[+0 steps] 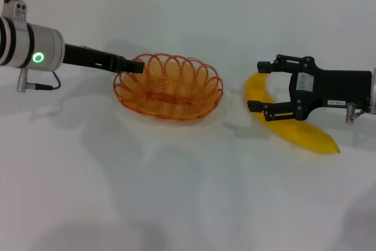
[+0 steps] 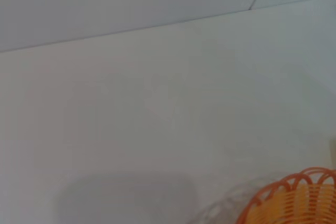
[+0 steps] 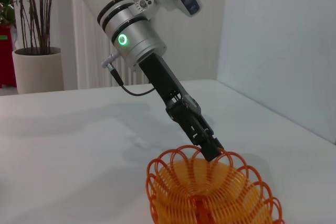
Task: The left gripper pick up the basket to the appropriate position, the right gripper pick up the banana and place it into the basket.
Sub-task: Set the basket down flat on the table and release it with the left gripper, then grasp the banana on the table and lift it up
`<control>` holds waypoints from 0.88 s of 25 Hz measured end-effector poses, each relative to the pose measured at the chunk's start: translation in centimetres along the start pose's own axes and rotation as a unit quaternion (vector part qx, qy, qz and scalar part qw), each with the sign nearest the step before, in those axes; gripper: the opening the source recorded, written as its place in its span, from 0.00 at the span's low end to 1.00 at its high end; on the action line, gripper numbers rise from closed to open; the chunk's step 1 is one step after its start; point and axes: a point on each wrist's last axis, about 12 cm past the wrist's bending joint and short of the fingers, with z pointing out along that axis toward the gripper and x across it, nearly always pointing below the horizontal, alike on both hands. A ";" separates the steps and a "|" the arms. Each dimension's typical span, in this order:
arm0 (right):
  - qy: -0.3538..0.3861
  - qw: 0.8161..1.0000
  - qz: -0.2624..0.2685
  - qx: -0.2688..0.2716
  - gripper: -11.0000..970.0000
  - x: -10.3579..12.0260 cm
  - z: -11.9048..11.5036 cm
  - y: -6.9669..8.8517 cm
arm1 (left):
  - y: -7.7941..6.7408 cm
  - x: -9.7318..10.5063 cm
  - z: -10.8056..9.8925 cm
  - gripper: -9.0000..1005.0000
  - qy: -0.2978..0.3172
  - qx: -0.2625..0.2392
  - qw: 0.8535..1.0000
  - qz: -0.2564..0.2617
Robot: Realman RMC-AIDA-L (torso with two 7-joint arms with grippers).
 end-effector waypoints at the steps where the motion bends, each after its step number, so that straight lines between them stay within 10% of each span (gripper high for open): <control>1: 0.000 1.000 0.000 0.000 0.92 0.0 0.0 0.0 | 0.0 0.0 0.0 0.54 0.000 0.000 1.000 0.000; 10: -0.005 1.000 0.010 0.015 0.92 0.5 -1.3 0.1 | 0.8 0.6 -1.3 0.71 -0.034 0.007 0.999 0.036; 22: -0.025 0.999 0.015 0.028 0.92 0.7 -2.3 0.3 | 1.6 12.4 -8.3 0.74 -0.203 0.056 0.968 0.139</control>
